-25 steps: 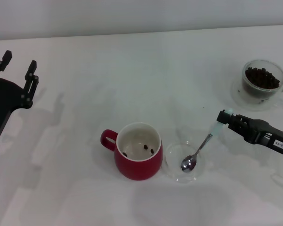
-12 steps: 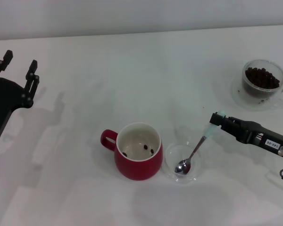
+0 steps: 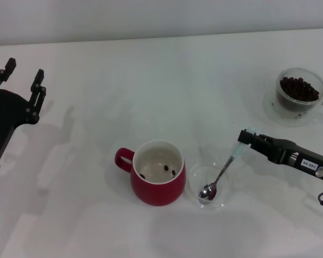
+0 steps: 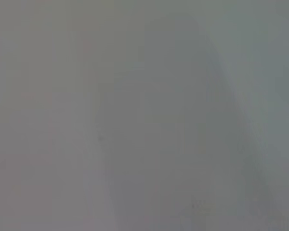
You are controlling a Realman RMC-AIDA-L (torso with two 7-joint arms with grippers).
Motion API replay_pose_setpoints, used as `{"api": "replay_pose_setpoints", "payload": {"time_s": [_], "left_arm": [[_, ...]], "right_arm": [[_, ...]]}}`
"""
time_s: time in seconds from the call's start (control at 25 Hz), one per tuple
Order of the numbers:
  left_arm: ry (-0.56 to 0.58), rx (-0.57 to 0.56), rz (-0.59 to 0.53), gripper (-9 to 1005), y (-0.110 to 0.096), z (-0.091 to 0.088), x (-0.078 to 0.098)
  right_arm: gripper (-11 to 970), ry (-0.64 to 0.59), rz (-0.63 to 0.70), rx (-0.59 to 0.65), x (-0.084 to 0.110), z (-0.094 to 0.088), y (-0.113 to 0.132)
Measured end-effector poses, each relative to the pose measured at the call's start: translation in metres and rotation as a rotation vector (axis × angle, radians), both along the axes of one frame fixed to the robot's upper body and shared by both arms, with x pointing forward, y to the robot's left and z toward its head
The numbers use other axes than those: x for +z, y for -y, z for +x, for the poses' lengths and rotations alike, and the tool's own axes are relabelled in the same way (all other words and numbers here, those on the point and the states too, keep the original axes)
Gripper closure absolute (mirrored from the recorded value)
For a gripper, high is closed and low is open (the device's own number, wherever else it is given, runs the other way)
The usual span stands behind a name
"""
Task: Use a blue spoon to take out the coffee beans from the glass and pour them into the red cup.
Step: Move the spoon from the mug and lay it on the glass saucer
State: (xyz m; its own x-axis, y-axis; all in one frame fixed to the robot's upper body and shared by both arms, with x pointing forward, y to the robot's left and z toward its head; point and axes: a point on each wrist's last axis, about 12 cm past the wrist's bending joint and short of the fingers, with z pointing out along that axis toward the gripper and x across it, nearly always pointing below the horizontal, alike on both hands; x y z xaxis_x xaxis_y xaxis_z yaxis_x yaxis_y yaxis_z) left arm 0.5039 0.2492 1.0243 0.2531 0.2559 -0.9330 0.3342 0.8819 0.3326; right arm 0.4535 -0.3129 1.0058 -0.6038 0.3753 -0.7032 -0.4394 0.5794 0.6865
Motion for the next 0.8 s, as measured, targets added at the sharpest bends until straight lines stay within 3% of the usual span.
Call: {"api": "replay_pose_setpoints", "payload": {"time_s": [0.8], "left_arm": [[-0.005,0.002,-0.001,491,-0.0003,-0.0024,-0.0015]], "right_arm": [[804,-0.038,-0.044,-0.004,-0.0052,0.0043,0.0004]]}}
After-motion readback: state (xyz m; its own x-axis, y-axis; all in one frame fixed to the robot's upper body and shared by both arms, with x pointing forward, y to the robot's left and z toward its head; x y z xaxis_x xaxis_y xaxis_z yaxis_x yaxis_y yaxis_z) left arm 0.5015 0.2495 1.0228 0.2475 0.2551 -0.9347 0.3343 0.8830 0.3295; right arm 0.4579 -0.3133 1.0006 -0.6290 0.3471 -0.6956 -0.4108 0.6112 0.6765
